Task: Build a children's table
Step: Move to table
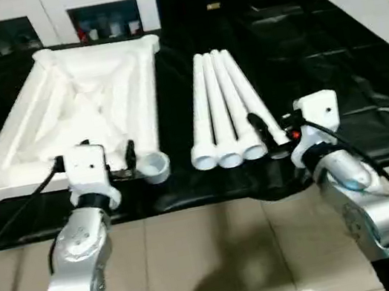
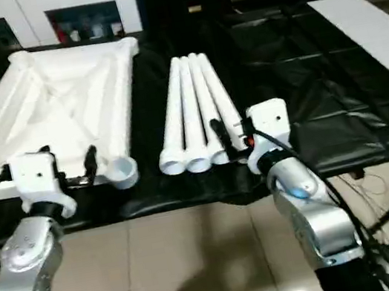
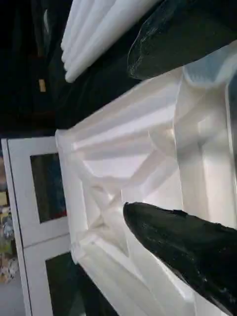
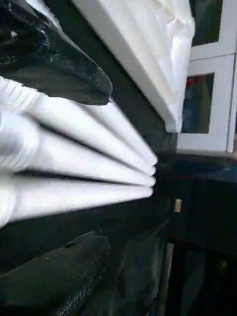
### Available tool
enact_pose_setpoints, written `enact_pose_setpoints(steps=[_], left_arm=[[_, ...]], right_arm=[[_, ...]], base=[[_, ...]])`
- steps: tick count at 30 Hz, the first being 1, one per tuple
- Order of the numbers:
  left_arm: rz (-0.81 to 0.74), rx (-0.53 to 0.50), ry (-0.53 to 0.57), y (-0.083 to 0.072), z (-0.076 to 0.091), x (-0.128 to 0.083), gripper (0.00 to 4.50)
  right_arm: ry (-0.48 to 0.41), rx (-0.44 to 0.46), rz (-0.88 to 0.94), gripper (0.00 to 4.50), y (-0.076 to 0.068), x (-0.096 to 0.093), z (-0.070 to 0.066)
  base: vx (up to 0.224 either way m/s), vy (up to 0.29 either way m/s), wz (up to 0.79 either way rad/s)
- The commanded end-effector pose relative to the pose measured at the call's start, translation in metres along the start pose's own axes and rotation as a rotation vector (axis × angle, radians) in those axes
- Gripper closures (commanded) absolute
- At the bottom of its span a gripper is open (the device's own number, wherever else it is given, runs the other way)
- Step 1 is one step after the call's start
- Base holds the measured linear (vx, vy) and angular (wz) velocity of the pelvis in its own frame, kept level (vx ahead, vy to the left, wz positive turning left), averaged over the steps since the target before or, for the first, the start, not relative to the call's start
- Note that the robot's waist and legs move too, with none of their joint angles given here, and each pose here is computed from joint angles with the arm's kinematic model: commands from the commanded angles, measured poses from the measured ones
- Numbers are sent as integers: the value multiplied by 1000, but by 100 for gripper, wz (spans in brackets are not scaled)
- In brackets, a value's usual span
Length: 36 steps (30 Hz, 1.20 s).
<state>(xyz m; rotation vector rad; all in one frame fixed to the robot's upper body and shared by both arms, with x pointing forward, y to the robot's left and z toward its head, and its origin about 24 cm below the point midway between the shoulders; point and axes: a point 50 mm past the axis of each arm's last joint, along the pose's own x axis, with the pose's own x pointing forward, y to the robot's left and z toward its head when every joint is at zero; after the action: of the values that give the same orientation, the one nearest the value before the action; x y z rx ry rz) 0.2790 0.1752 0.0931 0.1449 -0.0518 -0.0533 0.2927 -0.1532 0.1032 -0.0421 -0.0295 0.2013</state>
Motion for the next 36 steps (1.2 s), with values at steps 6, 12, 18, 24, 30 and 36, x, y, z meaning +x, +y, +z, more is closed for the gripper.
enact_pose_setpoints(steps=[6, 12, 18, 24, 30, 36], left_arm=[[8, 31, 1, -1, -1, 0, 4], [13, 40, -1, 0, 0, -1, 4], [46, 47, -25, 2, 5, -1, 4], [47, 40, -20, -3, 6, 0, 4], [33, 35, -25, -9, 6, -2, 4], [9, 30, -19, -12, 7, -1, 4]], right_arm=[[21, 88, 17, 0, 6, 0, -3], [-3, 96, 11, 0, 9, -1, -1], [-3, 79, 28, 0, 11, -2, -2], [18, 98, 24, 0, 10, -3, -4], [26, 98, -5, 0, 4, -3, -4], [17, 95, -54, 0, -5, -4, -3]], base=[[-26, 228, 5], [-74, 147, -15], [-90, 318, 6], [-93, 187, 5], [-127, -50, -3], [-77, -203, -13]])
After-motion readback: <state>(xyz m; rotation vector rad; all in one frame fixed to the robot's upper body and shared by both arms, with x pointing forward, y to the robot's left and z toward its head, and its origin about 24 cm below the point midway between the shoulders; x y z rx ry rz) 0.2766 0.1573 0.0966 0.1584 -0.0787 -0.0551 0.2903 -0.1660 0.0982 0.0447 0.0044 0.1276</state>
